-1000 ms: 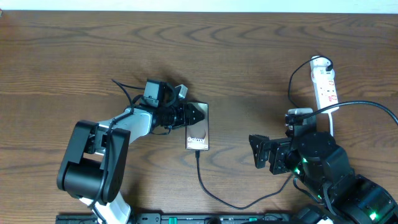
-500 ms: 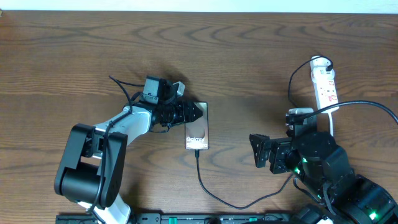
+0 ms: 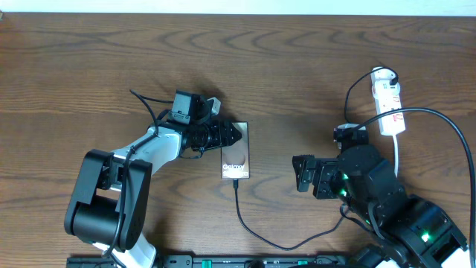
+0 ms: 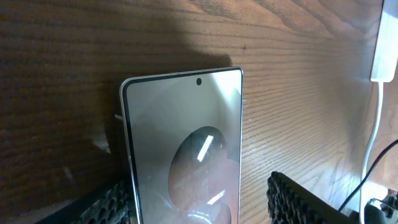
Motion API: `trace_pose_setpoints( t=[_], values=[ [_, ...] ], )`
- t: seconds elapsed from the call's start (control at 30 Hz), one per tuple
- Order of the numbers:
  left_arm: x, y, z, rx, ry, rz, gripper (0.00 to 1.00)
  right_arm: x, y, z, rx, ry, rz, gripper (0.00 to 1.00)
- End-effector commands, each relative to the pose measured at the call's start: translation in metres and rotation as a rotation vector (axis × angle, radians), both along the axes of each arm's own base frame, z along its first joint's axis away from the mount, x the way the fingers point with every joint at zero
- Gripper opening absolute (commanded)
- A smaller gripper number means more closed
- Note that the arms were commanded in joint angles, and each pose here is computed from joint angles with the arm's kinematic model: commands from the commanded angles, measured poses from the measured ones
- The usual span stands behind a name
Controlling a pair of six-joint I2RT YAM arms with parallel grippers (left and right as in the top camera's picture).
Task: Plug charger to phone and switch on socket
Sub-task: 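Lower the phone flat onto the table with the left gripper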
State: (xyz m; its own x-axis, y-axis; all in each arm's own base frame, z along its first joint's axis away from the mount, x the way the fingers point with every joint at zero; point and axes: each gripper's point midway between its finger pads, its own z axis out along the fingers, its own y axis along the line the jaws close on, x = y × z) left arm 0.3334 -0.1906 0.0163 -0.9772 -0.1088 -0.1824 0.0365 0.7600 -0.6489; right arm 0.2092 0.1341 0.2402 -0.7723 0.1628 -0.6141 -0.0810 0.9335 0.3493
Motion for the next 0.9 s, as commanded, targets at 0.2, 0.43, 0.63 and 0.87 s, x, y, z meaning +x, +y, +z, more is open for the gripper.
trace_pose_setpoints(
  t=[0.2, 0.43, 0.63, 0.87],
  values=[
    [-0.018, 0.041, -0.054, 0.226, 0.091, 0.074, 0.71, 0.005, 0.005, 0.009, 0.24, 0.085, -0.225, 0.99],
    [-0.011, 0.06, -0.061, 0.336, 0.061, 0.12, 0.71, 0.02, 0.016, 0.006, 0.252, 0.085, -0.238, 0.99],
    [-0.008, 0.064, -0.061, 0.358, 0.051, 0.13, 0.71, 0.038, 0.026, -0.007, 0.219, 0.098, -0.249, 0.99],
    [0.009, 0.062, -0.036, 0.356, -0.044, 0.089, 0.78, 0.044, -0.001, -0.008, 0.148, 0.066, -0.349, 0.94]
  ],
)
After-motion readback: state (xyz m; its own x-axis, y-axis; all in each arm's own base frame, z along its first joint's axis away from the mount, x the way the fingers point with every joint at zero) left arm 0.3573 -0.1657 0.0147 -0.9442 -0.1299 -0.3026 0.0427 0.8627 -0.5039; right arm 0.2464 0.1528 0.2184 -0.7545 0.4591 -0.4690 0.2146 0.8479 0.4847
